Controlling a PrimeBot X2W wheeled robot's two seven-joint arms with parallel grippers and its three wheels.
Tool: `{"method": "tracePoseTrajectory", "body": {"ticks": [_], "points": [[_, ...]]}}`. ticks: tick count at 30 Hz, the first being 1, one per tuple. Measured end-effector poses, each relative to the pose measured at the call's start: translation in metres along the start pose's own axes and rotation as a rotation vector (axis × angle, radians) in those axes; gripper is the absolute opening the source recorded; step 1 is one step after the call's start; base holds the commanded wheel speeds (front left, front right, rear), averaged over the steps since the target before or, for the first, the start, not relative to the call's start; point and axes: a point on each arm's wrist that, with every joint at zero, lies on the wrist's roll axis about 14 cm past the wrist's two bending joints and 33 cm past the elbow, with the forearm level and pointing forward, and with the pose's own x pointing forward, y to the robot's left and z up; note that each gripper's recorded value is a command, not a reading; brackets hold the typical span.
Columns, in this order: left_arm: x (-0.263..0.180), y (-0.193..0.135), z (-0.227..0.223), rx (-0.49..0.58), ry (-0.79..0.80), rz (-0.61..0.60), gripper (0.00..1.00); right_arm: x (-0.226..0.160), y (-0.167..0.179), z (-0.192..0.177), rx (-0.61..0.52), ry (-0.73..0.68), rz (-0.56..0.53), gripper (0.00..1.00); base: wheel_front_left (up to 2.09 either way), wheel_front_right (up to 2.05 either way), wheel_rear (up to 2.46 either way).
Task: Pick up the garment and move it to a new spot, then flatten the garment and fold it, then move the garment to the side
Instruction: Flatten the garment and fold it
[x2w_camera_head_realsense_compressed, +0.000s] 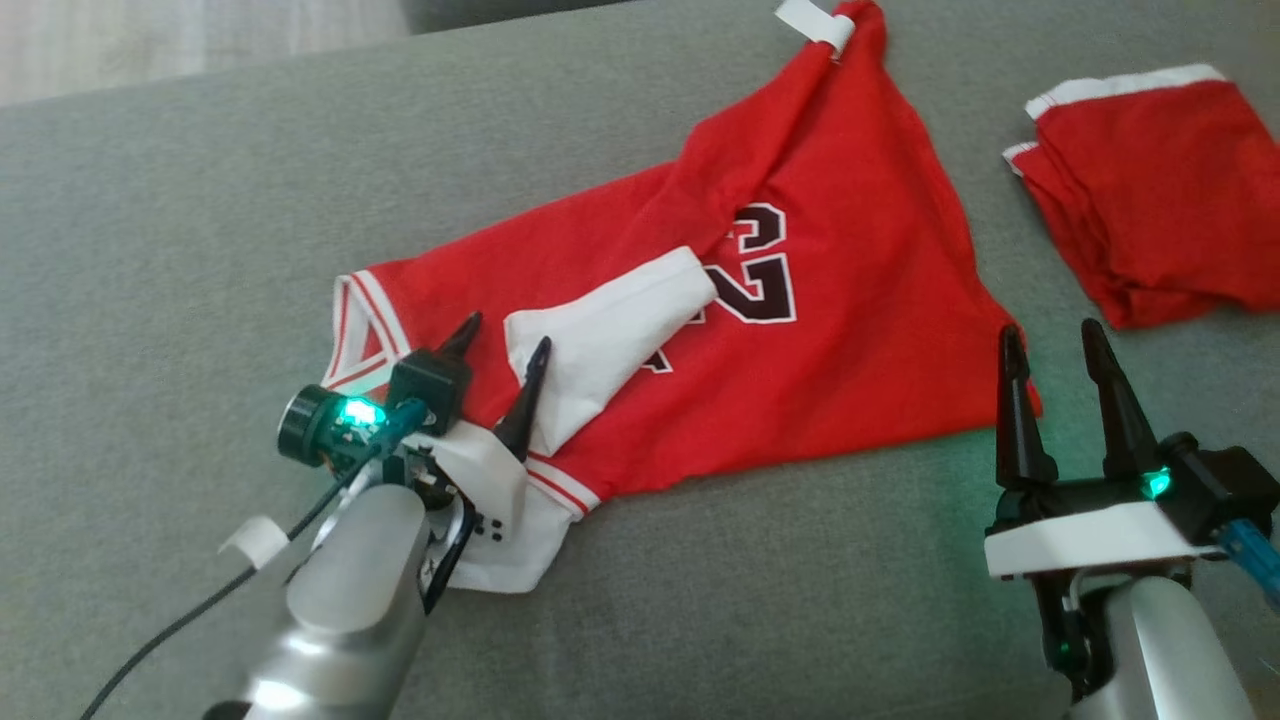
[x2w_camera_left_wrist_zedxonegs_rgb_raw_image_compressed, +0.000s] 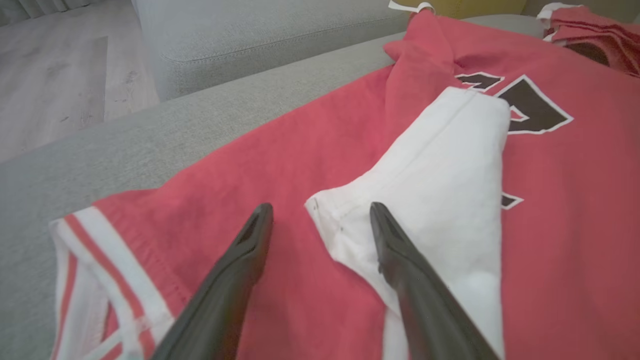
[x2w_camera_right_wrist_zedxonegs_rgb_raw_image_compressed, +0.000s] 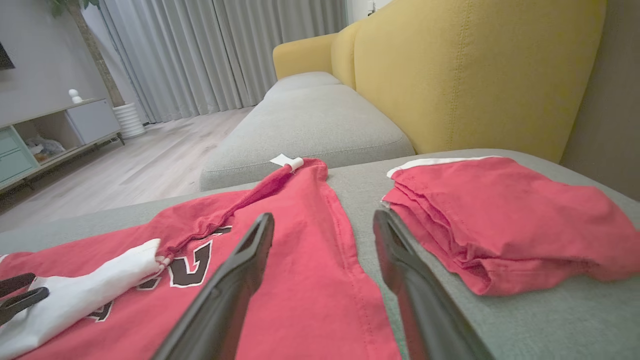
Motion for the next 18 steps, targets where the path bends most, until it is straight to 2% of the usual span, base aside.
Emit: {"method": "tracePoseTrajectory", "body": {"ticks": [7, 8, 9, 11, 12, 18], "points": [[0.010, -0.002, -0.004, 0.003, 0.015, -0.019, 1.00, -0.001, -0.008, 0.002, -0.002, -0.005, -0.025, 1.00, 0.00, 0.00, 0.00], [0.011, -0.003, -0.004, 0.006, 0.015, -0.027, 0.87, 0.000, -0.009, 0.003, 0.002, -0.008, -0.028, 1.00, 0.00, 0.00, 0.00], [0.011, -0.005, -0.004, 0.008, 0.011, -0.034, 0.58, -0.001, -0.010, 0.003, 0.003, -0.008, -0.030, 1.00, 0.00, 0.00, 0.00], [0.011, -0.008, -0.004, 0.018, 0.011, -0.048, 0.17, -0.001, -0.011, 0.002, 0.003, -0.005, -0.033, 1.00, 0.00, 0.00, 0.00], [0.011, -0.010, -0.004, 0.020, 0.010, -0.054, 0.00, -0.001, -0.011, 0.002, 0.004, -0.004, -0.034, 1.00, 0.00, 0.00, 0.00], [0.008, -0.013, -0.002, 0.029, 0.007, -0.065, 0.00, -0.002, -0.010, 0.004, 0.005, -0.010, -0.029, 1.00, 0.00, 0.00, 0.00]]}}
